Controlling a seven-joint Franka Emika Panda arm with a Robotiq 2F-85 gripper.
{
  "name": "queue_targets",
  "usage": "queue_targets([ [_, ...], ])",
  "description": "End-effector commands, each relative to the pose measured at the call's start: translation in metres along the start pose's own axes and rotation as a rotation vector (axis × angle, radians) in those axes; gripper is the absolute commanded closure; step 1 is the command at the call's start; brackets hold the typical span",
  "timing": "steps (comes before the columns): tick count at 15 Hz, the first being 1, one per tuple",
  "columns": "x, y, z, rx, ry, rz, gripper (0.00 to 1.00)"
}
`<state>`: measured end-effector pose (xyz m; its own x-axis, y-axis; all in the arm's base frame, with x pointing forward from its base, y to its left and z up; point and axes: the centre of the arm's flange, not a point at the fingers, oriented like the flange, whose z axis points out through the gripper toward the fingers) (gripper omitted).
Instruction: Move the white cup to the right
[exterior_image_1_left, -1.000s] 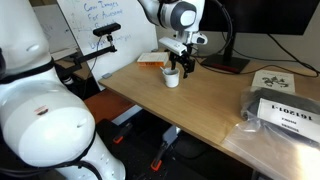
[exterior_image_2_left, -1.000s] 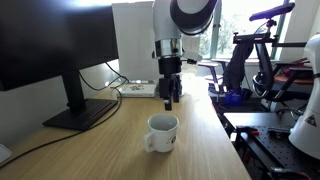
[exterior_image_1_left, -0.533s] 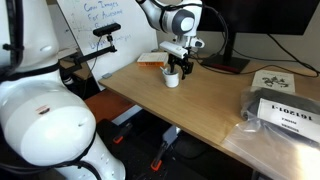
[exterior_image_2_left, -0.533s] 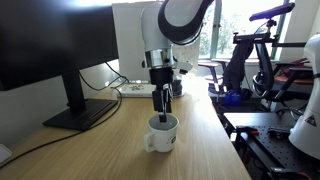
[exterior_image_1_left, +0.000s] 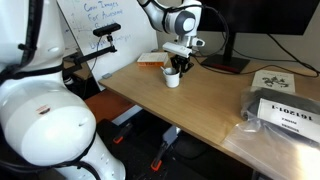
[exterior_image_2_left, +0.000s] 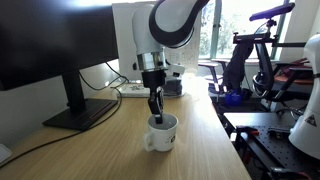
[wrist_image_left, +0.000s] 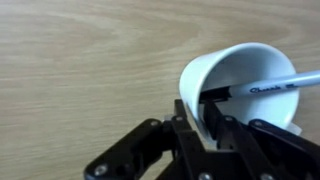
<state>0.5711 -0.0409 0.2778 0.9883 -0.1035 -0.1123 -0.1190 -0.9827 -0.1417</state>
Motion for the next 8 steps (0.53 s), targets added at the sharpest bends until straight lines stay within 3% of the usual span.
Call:
queue_targets([
  [1,0.004,0.003,-0.008,-0.018,-0.026,-0.066,1.00],
  [4,0.003,0.004,-0.011,-0.034,-0.032,-0.104,0.97],
  [8,-0.001,0.021,-0.036,-0.117,-0.029,-0.320,0.97],
])
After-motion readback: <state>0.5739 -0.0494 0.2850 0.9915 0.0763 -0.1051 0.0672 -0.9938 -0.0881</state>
